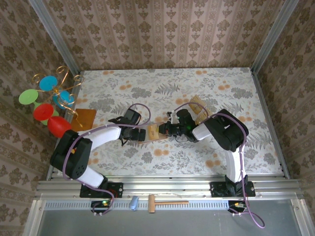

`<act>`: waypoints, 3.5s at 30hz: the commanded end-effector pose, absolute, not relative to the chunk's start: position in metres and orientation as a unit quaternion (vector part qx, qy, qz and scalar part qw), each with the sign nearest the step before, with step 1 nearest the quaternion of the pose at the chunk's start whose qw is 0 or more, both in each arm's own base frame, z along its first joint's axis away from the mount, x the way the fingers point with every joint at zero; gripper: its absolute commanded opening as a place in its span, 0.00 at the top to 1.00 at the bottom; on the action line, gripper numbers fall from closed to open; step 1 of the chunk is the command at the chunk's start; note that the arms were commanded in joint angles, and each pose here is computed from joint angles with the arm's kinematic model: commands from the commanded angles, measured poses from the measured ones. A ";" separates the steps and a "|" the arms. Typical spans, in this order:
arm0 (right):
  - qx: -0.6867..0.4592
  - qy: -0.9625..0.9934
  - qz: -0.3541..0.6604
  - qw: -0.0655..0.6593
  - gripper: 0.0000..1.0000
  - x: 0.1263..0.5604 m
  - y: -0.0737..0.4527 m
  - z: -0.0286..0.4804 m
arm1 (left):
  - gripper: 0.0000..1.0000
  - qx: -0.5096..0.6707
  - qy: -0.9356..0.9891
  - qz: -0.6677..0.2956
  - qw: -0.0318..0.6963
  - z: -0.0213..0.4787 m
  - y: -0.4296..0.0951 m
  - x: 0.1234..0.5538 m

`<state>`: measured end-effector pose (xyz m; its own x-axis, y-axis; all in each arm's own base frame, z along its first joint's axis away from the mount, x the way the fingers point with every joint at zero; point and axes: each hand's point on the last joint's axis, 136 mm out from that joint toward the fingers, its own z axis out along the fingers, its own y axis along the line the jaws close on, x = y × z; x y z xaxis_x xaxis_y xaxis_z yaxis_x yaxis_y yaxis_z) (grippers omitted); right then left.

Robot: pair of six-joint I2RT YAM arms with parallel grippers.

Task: Put the credit cards into the card holder

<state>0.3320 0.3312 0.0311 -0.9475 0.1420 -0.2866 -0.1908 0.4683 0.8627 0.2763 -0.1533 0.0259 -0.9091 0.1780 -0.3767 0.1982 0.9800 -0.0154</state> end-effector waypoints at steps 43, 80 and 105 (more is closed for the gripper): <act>-0.042 0.922 0.342 0.178 0.45 0.333 0.295 0.079 | 0.00 0.058 0.967 -0.067 0.238 0.078 -0.142 0.296; -0.140 0.963 0.183 0.137 1.00 0.333 0.327 0.029 | 0.00 0.014 0.988 0.000 0.156 0.021 -0.102 0.280; -0.142 0.959 0.211 0.127 1.00 0.333 0.352 0.027 | 0.00 0.027 0.989 -0.006 0.147 0.009 -0.117 0.285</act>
